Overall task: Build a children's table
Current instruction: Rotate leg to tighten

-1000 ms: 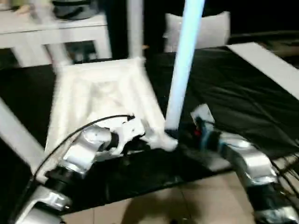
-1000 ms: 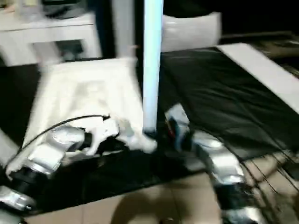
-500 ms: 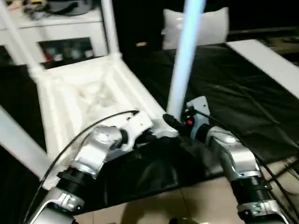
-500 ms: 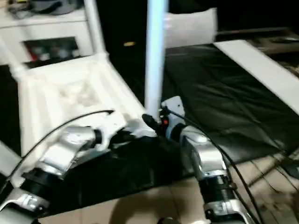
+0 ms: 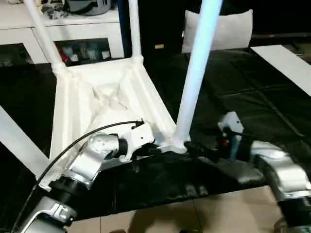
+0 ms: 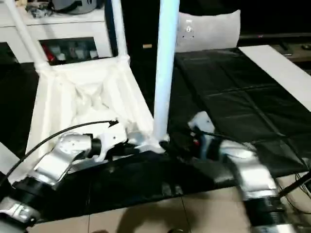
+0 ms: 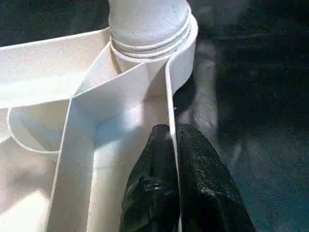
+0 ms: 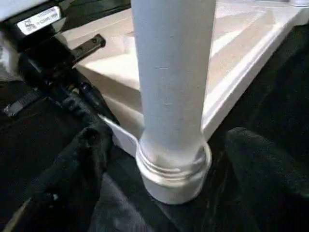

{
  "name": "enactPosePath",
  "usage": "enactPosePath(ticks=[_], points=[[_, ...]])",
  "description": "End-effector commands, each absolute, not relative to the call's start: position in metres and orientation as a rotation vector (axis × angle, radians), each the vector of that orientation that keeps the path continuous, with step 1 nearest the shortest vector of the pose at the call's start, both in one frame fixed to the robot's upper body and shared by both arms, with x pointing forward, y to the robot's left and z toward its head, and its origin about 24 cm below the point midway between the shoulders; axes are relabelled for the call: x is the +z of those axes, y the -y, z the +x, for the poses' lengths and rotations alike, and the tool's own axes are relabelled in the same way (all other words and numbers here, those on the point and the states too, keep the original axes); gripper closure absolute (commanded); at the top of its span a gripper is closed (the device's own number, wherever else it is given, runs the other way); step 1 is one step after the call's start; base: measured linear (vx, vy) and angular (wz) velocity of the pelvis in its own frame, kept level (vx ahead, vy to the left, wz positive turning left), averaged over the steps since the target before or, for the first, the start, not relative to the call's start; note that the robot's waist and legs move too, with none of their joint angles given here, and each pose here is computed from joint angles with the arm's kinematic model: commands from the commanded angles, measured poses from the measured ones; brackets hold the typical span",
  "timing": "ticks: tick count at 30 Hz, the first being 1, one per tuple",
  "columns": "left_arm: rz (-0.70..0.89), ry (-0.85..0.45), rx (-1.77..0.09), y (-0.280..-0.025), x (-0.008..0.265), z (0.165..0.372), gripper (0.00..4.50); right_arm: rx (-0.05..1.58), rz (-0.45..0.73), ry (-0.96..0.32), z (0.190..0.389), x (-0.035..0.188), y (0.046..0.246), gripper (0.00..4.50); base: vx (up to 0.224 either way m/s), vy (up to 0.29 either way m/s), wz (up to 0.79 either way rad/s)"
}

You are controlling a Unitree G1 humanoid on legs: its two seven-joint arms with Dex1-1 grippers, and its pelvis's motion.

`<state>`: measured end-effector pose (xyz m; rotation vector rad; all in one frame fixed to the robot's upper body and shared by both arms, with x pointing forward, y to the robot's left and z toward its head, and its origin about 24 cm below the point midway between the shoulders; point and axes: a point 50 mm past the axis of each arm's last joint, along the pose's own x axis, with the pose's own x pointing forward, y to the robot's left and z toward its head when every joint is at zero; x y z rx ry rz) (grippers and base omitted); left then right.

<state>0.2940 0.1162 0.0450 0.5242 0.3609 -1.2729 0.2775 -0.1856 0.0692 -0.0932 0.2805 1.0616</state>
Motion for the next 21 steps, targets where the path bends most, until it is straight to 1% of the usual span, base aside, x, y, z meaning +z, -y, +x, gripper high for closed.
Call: enactPosePath(ticks=[1,3,8,10,12,13,14,16,18,19,20,21], points=[[0.577,-0.370,-1.361,-0.112,0.041,0.289,4.50,1.112,-0.109,-0.257,0.278,0.076,0.185,0.08,0.000,0.000,0.00],[0.605,-0.371,-1.382,-0.113,0.040,0.290,4.50,1.142,-0.128,-0.262,0.279,0.078,0.187,0.02,0.000,0.000,0.00],[0.670,-0.359,-1.542,-0.114,0.043,0.285,4.50,1.274,-0.140,-0.293,0.278,0.079,0.184,0.02,0.000,0.000,0.00],[0.672,-0.357,-1.574,-0.112,0.044,0.284,4.50,1.300,-0.139,-0.304,0.277,0.078,0.182,0.31,0.000,0.000,0.00],[0.682,-0.347,-1.596,-0.111,0.045,0.283,4.50,1.315,-0.137,-0.307,0.278,0.077,0.180,0.39,0.000,0.000,0.00],[0.690,-0.340,-1.610,-0.110,0.045,0.283,4.50,1.319,-0.136,-0.306,0.279,0.077,0.178,0.52,0.000,0.000,0.00],[0.698,-0.334,-1.628,-0.109,0.045,0.282,4.50,1.325,-0.131,-0.306,0.280,0.077,0.177,0.52,0.000,0.000,0.00],[0.706,-0.326,-1.656,-0.107,0.045,0.280,4.50,1.346,-0.116,-0.310,0.280,0.076,0.175,0.79,0.000,0.000,0.00],[0.710,-0.320,-1.689,-0.105,0.044,0.278,4.50,1.398,-0.094,-0.326,0.279,0.076,0.171,0.96,0.000,0.000,0.00],[0.710,-0.320,-1.689,-0.105,0.044,0.278,4.50,1.398,-0.094,-0.326,0.279,0.076,0.171,1.06,0.000,0.000,0.00],[0.714,-0.323,-1.703,-0.105,0.044,0.278,4.50,1.425,-0.089,-0.336,0.277,0.075,0.169,1.06,0.000,0.000,0.00],[0.716,-0.323,-1.705,-0.105,0.044,0.278,4.50,1.431,-0.088,-0.339,0.277,0.074,0.169,1.21,0.000,0.000,0.00]])
